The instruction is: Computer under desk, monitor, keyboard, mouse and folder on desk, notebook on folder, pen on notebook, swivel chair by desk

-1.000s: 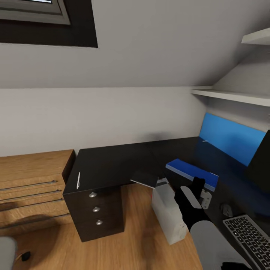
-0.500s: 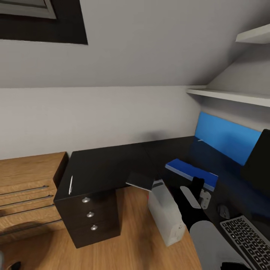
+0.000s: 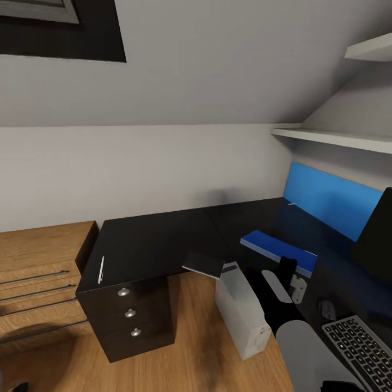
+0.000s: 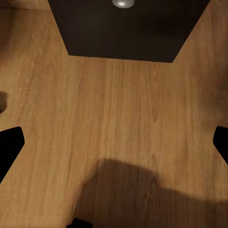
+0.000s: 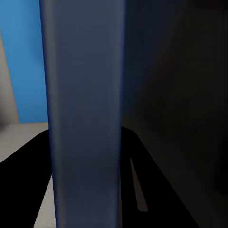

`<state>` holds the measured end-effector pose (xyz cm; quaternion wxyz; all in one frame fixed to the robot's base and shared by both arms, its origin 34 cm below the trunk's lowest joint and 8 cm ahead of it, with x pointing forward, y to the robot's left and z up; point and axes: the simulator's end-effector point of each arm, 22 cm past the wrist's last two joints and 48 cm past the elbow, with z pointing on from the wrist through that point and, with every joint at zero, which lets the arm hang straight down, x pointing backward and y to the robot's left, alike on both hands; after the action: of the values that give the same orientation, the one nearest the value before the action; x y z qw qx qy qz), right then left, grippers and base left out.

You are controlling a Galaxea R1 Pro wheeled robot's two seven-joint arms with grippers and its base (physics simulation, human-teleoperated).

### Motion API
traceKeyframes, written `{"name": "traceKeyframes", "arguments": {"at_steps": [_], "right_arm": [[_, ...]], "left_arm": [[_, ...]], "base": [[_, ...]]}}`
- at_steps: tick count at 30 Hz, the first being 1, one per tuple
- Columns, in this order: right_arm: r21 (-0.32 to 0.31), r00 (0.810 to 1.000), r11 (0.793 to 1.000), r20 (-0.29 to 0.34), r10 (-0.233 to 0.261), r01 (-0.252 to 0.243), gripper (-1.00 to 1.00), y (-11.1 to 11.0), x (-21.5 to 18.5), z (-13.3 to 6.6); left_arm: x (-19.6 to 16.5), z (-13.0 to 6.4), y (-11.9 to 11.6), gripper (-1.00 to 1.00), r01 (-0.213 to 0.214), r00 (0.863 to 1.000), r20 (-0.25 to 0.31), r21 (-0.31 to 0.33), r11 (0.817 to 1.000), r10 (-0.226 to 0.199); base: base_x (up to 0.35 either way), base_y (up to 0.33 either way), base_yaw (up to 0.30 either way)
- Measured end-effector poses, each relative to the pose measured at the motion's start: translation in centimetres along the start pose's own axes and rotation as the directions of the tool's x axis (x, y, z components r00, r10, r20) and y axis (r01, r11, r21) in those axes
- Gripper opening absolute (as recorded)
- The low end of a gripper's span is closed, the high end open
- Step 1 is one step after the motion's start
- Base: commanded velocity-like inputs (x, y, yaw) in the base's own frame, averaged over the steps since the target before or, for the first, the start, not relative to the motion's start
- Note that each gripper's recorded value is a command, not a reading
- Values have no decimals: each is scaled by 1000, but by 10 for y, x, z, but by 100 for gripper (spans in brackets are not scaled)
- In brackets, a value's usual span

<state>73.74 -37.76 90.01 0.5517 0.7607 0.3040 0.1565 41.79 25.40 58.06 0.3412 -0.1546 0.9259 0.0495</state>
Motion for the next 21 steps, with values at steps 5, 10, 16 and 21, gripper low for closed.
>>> {"name": "traceKeyframes", "arguments": {"at_steps": [5, 10, 16, 21], "right_arm": [[1, 1000, 1000, -1, 0, 0, -100, -7, 2, 2], [1, 1000, 1000, -3, 0, 0, -100, -14, 4, 4], [0, 1000, 1000, -4, 0, 0, -100, -22, 5, 7], [-1, 1000, 1000, -3, 1, -1, -100, -29, 5, 10]], "left_arm": [[-43, 9, -12, 100, 30, 995, 92, 27, 999, -32], [-104, 0, -22, 100, 28, 988, 147, 85, 996, -40], [-89, -9, -24, 100, 17, 998, 61, 109, 994, -23], [-80, -5, -24, 100, 16, 999, 44, 110, 994, -21]], "base": [[0, 0, 0], [0, 0, 0], [0, 0, 0], [0, 0, 0]]}}
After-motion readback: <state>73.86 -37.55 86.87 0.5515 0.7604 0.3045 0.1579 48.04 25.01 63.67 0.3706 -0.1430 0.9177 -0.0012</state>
